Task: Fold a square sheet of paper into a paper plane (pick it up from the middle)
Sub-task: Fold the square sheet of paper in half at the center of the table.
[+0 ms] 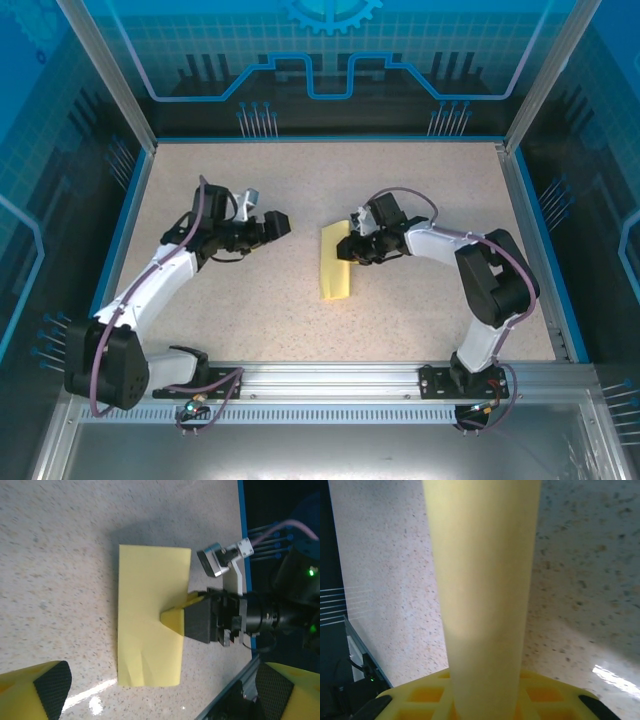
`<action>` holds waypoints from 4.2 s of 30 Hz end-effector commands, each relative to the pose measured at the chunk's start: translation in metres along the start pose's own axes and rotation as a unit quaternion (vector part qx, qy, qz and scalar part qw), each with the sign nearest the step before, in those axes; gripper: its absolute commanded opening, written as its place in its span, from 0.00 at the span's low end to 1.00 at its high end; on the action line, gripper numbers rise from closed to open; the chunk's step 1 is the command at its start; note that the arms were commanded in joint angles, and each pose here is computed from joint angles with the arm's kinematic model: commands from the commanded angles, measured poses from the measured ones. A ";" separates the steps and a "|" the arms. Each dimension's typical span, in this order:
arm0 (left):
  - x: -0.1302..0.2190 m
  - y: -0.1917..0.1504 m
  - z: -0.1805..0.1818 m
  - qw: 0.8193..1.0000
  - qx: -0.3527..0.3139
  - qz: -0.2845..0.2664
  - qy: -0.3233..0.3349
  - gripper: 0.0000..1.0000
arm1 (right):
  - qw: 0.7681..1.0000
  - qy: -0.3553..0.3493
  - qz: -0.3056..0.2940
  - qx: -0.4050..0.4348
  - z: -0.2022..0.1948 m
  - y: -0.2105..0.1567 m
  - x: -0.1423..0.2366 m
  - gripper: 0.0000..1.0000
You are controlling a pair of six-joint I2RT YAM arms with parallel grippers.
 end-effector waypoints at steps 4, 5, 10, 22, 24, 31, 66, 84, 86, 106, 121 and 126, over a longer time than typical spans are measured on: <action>-0.030 -0.015 -0.006 1.000 0.002 0.014 -0.027 0.98 | 0.999 -0.017 0.040 -0.001 -0.033 -0.013 0.001 0.27; -0.035 -0.018 -0.006 0.999 0.004 0.018 -0.030 0.98 | 0.999 -0.015 0.040 -0.004 -0.036 -0.012 0.001 0.27; -0.059 -0.027 -0.017 0.998 -0.007 0.040 -0.039 0.94 | 0.999 -0.021 0.043 -0.010 -0.050 -0.015 0.000 0.27; -0.111 -0.060 -0.026 0.996 -0.019 0.088 -0.010 0.87 | 0.998 -0.029 0.050 -0.009 -0.065 -0.020 0.001 0.26; -0.117 -0.068 -0.024 0.995 -0.034 0.098 0.014 0.86 | 0.998 -0.035 0.050 -0.009 -0.066 -0.020 0.001 0.26; -0.143 -0.090 -0.021 0.986 -0.071 0.140 0.054 0.66 | 0.998 -0.030 0.047 -0.007 -0.064 -0.019 0.004 0.27; -0.190 -0.125 0.002 0.964 -0.139 0.184 0.131 0.31 | 0.995 -0.100 -0.006 0.005 -0.061 -0.026 0.032 0.47; -0.192 -0.118 -0.014 0.969 -0.136 0.179 0.100 0.33 | 0.992 -0.125 -0.001 0.006 -0.067 -0.036 0.024 0.40; -0.190 -0.116 -0.017 0.970 -0.136 0.176 0.097 0.34 | 0.992 -0.129 0.000 0.012 -0.067 -0.035 0.026 0.38; -0.138 -0.073 -0.036 0.971 -0.151 0.139 0.126 0.40 | 0.991 -0.135 0.012 0.023 -0.073 -0.034 0.031 0.35; -0.144 -0.073 -0.030 0.972 -0.141 0.145 0.123 0.41 | 0.992 -0.127 -0.001 -0.001 -0.075 -0.033 0.033 0.37; -0.146 -0.075 -0.028 0.971 -0.138 0.149 0.123 0.41 | 0.993 -0.119 -0.008 -0.016 -0.077 -0.035 0.035 0.36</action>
Point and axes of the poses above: each hand's point on the last joint's axis, 136 mm out from that joint toward the fingers, its own x axis back along the fingers, its own z axis along the line the jaws close on, y = z × x, the point moved 6 cm from there along x, back along the fingers, and after that the axes turned 5 degrees about -x, right-handed, at the moved point
